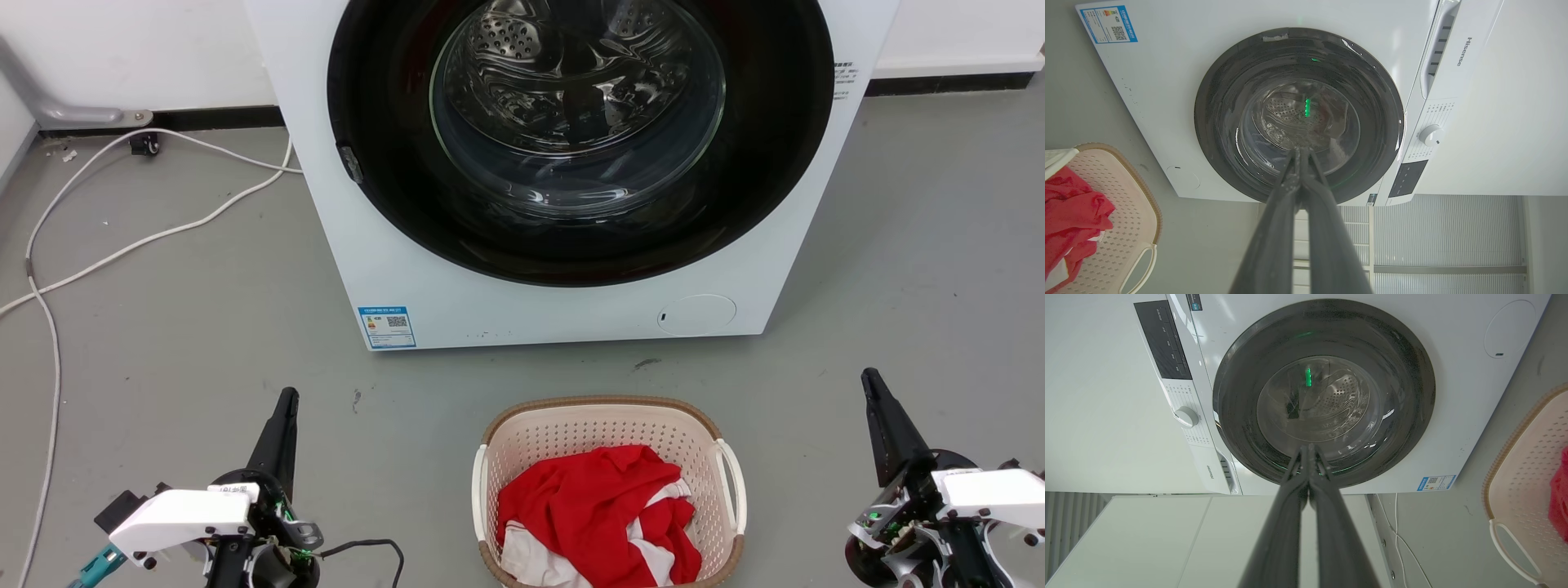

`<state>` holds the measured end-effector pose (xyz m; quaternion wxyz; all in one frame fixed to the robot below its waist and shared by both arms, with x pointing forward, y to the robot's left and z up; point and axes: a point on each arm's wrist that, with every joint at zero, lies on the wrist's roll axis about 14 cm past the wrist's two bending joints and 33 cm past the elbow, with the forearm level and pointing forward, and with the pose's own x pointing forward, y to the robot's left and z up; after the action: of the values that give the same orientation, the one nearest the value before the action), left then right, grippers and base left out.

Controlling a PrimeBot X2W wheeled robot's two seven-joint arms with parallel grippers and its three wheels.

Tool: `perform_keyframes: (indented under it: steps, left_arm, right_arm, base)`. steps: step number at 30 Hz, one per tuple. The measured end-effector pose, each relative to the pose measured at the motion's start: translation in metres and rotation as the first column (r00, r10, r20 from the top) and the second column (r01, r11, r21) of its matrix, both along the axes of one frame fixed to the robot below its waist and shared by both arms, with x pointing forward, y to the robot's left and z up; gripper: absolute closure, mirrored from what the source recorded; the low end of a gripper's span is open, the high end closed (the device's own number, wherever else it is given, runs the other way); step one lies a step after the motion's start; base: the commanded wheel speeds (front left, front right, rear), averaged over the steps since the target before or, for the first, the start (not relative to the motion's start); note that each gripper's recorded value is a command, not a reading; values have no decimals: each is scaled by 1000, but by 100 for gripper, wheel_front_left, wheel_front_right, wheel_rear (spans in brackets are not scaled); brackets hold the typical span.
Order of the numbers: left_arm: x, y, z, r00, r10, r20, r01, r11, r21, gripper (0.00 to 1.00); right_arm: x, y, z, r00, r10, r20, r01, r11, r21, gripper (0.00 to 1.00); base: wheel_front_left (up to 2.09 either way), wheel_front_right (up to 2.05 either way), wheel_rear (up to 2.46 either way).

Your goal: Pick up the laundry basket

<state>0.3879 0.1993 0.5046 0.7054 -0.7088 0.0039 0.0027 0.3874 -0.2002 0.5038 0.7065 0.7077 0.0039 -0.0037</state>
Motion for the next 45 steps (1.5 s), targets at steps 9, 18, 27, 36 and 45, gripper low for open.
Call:
perform_keyframes:
  steps: [9,18,27,36,45]
  left_arm:
    - [0,0,0,1000,0,0,0,1000,0,100]
    - [0,0,0,1000,0,0,0,1000,0,100]
    - [0,0,0,1000,0,0,0,1000,0,100]
    - [0,0,0,1000,0,0,0,1000,0,100]
    - [-13,1,-26,997,20,-80,-19,1000,8,0]
  right_arm:
    - [0,0,0,1000,0,0,0,1000,0,100]
    - [0,0,0,1000,0,0,0,1000,0,100]
    - [0,0,0,1000,0,0,0,1000,0,100]
    - [0,0,0,1000,0,0,0,1000,0,100]
    - [-13,-1,-28,996,-16,-85,14,1000,-15,0]
  base:
    - [0,0,0]
    - [0,0,0]
    - [0,0,0]
    - [0,0,0]
    - [0,0,0]
